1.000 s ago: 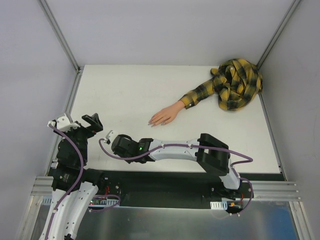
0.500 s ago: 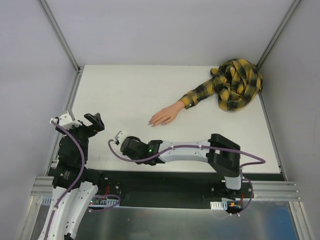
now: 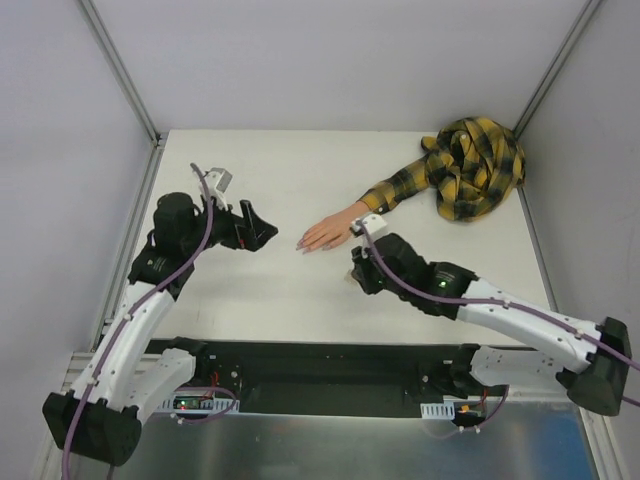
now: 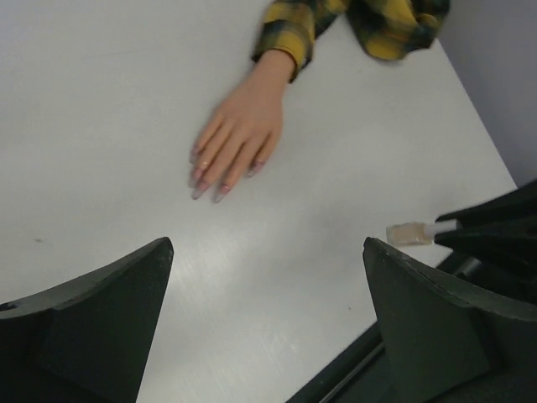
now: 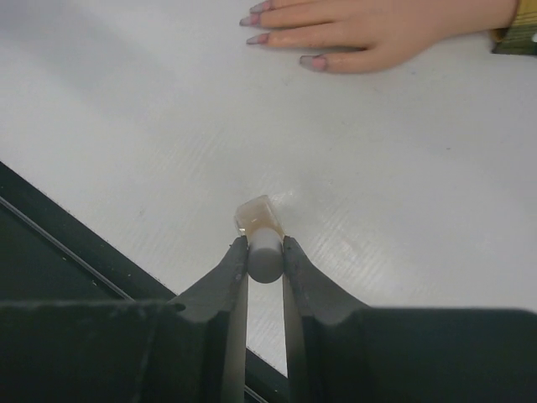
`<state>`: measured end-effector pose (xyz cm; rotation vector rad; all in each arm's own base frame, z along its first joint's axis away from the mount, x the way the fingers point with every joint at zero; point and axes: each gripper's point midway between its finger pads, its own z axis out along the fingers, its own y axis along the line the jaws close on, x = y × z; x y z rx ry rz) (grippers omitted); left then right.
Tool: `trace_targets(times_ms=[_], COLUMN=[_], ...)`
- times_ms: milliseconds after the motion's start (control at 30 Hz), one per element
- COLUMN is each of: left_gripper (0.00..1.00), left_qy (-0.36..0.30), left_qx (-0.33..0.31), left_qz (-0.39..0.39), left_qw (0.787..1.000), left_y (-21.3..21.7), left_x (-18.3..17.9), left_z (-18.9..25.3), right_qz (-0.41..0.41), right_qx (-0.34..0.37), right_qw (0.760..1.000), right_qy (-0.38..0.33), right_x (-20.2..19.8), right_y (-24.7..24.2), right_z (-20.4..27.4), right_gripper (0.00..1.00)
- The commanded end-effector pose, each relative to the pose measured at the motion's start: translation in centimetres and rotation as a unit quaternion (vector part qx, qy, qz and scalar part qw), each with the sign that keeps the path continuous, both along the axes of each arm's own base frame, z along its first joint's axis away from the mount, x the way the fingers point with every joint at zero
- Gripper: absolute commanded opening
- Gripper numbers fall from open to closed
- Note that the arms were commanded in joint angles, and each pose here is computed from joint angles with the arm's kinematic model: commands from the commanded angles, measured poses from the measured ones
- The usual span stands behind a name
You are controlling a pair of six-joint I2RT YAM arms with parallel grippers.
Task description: Paint the nails
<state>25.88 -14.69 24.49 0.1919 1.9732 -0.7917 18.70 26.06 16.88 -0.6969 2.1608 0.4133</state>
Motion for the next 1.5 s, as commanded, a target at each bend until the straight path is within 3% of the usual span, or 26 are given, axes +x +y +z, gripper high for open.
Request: trace_targets(times_ms=[0,133,167,233,333,467,633,833,1300,1467], left_gripper=[0.95,0.91,0.84,0.81,0.72,0.70,0.66,0.61,0.50,0.40], left_qy=[-0.029,-0.059,-0.082,-0.120,-0.155,-0.175,-0.157,-0.146,-0.115,-0.113], left_qx=[-0.074,-0.084,-0.072,-0.055,-0.071,-0.090,-0.110,-0.115,-0.098,-0.097], left_qz=[-0.200,-0.353,-0.391,-0.447,-0.480,-0.514,-0.555,-0.569,-0.553,-0.549], left_qw=[0.977,0.930,0.914,0.885,0.861,0.835,0.810,0.801,0.819,0.823], left_y=[-6.2,-10.9,-11.8,-13.6,-14.4,-13.9,-13.8,-13.7,-14.0,-14.3], left_x=[-2.6,-6.0,-6.9,-9.3,-10.9,-13.1,-14.7,-15.6,-14.8,-14.4], left_z=[4.4,5.1,4.7,3.8,2.6,2.4,2.5,2.2,1.3,1.5], right_qz=[-0.004,-0.007,-0.001,0.033,0.096,0.146,0.186,0.217,0.202,0.197], right_qx=[0.036,0.068,0.066,0.068,0.102,0.145,0.168,0.178,0.179,0.180], right_qw=[0.999,0.997,0.997,0.996,0.988,0.976,0.965,0.957,0.961,0.961], right_qy=[0.020,0.032,0.041,0.049,0.072,0.069,0.080,0.074,0.067,0.068], right_x=[-0.7,-0.4,-0.8,-1.5,-3.3,-5.1,-6.7,-6.8,-5.6,-5.3], right_y=[-3.0,-4.6,-4.7,-4.1,-2.2,-0.5,2.0,4.6,5.5,5.9], right_z=[1.7,4.5,4.8,5.5,7.4,9.7,11.3,13.0,13.3,13.5], right_gripper=[0.00,0.00,0.00,0.00,0.00,0.00,0.00,0.01,0.00,0.01])
